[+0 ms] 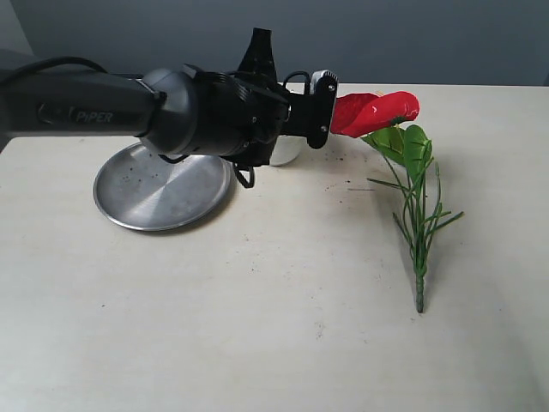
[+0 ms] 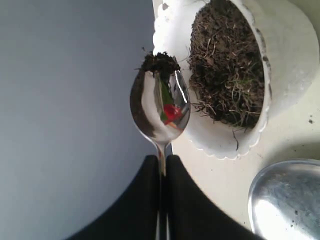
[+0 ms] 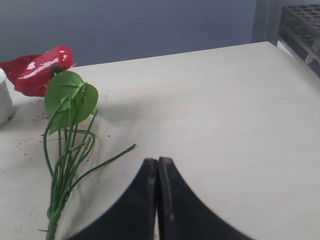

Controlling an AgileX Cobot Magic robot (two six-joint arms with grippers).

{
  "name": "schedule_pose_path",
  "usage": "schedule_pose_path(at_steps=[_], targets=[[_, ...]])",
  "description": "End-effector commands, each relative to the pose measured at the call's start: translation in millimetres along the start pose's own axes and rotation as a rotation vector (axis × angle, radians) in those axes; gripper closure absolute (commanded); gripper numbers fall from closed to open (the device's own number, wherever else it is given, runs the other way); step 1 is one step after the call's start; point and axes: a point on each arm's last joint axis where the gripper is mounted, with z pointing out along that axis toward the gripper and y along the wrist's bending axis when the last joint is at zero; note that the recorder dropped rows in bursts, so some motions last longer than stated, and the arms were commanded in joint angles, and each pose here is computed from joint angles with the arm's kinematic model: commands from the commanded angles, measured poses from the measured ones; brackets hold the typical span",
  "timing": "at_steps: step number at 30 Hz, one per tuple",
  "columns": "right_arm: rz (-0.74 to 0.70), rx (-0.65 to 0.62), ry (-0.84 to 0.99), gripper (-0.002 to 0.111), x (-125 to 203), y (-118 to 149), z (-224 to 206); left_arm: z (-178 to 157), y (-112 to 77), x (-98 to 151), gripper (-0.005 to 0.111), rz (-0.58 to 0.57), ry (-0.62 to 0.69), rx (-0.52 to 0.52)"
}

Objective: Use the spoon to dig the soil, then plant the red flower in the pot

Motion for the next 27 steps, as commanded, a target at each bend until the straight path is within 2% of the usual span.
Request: schedule_pose_path(at_steps=[1, 27], targets=[[-0.005, 0.002, -0.012, 0.108, -0.5, -0.2, -0.1, -5.2, 5.1, -0.9, 0.106, -0.019, 0.001, -0.014], [-0.005, 0.002, -0.012, 0.108, -0.5, -0.2, -0.1, -5.3, 4.1, -4.2, 0.106, -0.023, -0.036, -0.001]])
